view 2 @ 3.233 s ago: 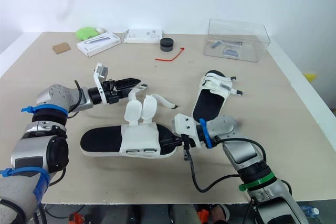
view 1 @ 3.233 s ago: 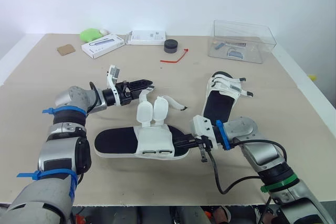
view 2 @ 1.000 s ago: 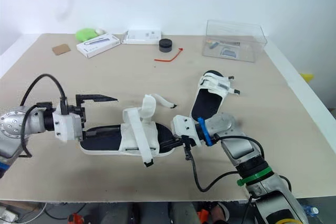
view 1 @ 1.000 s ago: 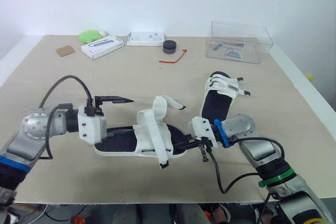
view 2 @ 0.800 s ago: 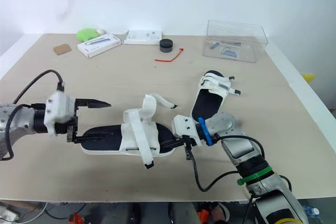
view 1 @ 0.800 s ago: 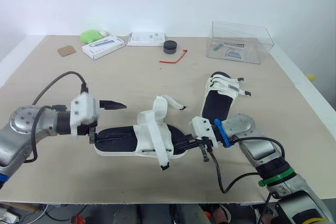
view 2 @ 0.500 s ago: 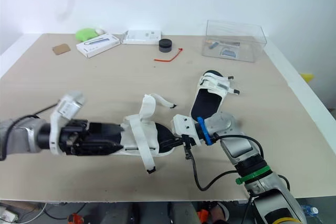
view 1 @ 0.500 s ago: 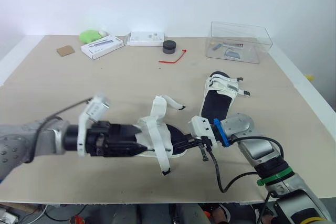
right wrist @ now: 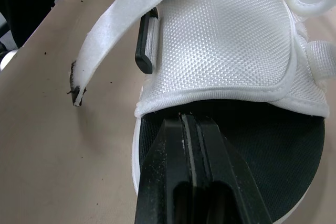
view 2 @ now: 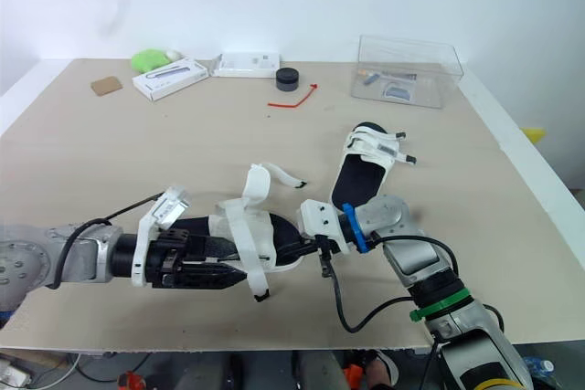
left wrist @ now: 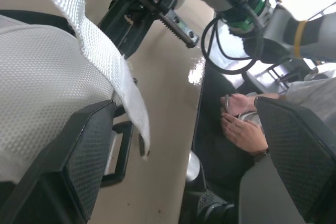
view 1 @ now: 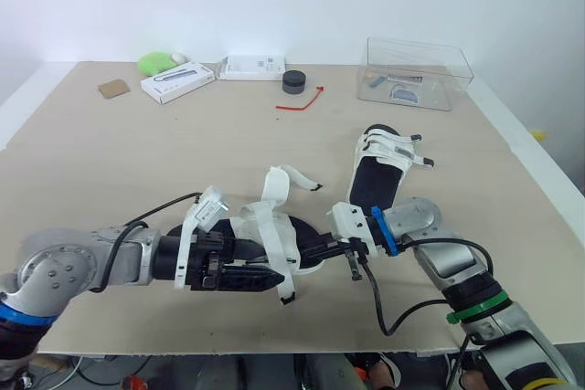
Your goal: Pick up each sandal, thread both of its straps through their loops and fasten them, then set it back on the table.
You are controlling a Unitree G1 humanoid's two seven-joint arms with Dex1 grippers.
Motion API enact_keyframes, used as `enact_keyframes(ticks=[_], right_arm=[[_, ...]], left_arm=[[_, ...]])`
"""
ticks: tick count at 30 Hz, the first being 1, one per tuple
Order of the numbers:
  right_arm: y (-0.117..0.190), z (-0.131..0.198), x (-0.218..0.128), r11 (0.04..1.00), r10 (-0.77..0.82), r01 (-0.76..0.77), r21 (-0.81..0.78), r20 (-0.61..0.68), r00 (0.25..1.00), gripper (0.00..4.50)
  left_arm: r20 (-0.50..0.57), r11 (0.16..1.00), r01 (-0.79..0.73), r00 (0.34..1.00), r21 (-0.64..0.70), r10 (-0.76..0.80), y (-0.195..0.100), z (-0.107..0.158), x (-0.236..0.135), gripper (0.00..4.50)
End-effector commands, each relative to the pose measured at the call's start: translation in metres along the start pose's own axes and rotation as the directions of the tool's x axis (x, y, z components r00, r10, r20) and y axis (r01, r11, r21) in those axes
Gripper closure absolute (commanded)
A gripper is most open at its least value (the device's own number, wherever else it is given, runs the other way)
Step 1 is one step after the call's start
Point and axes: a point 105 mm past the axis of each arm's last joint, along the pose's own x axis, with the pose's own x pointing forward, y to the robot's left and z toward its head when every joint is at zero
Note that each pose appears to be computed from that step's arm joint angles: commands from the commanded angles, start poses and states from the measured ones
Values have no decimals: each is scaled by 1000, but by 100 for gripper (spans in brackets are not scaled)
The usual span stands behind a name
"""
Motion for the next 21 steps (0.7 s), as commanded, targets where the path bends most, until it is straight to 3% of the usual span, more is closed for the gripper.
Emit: enact_keyframes(ticks=[1, 8, 11, 14, 15, 19, 21], right_arm=[[0, 0, -3, 1000, -10, 10, -14, -18, 1000, 450], [-1, 1, -2, 1000, -14, 14, -15, -17, 1000, 450], [-1, 0, -2, 1000, -15, 14, -13, -19, 1000, 450], [-1, 0, -2, 1000, -14, 14, -11, -21, 1000, 450], [-1, 0, -2, 1000, -13, 13, -11, -22, 1000, 450], [-1, 0, -2, 1000, -11, 11, -12, -23, 1000, 450], [-2, 1, -1, 1000, -10, 10, -14, -21, 1000, 450]], left_arm=[[6, 999, -37, 999, 26, 37, 9, 6, 2, 12], [-6, 999, -43, 999, 28, 43, 18, 4, 16, 12], [-6, 999, -39, 999, 35, 39, 19, 3, 20, 99], [4, 997, -54, 999, 52, 54, 24, 6, 22, 249], [10, 997, -61, 998, 53, 60, 26, 8, 22, 264], [73, 998, -56, 996, 27, 54, 32, 23, 18, 439], [119, 1000, -30, 992, -2, 30, 32, 35, 10, 448]])
